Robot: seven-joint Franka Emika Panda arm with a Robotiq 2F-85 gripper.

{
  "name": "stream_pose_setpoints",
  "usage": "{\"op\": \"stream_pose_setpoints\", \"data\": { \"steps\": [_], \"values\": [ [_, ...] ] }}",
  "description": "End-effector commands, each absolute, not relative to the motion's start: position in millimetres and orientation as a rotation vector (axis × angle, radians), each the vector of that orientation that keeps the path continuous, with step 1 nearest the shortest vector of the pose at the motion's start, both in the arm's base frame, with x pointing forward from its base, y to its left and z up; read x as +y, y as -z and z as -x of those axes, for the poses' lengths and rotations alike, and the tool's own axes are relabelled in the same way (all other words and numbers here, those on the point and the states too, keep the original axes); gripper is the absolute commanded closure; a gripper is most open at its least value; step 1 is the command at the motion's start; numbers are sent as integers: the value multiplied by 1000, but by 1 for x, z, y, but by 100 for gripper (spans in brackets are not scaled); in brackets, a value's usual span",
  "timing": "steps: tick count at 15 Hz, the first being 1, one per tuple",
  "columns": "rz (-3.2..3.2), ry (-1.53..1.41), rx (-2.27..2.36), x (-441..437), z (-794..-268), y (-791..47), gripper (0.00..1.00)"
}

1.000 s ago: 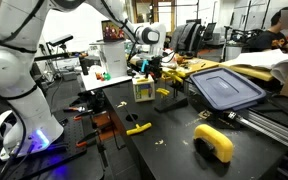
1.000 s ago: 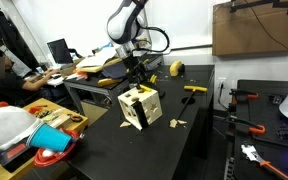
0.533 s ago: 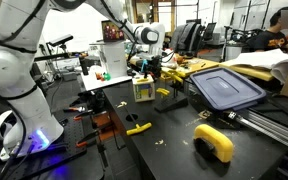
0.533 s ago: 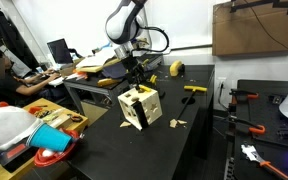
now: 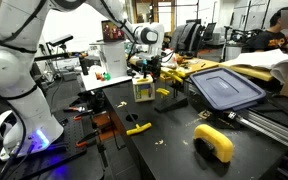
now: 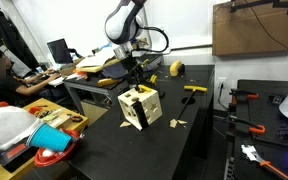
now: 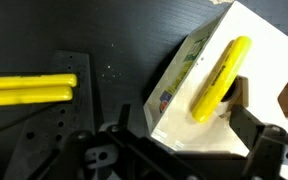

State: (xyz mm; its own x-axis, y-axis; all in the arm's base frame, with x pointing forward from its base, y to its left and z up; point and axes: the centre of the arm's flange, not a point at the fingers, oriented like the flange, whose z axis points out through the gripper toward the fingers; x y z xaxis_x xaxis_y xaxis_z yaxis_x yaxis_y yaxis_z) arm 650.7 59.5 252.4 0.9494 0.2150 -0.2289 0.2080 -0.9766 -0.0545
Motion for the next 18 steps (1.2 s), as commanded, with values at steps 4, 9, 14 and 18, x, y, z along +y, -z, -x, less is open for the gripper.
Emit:
{"op": "stream_pose_setpoints", "data": {
  "steps": [4,9,14,18],
  "values": [
    [3061,-365,-320,60,-650,-252,0],
    [3057,-365,-316,61,-650,-252,0],
    [3054,-369,-306,61,-650,-251,0],
    [3056,-357,-229,61,-641,-255,0]
  ]
}}
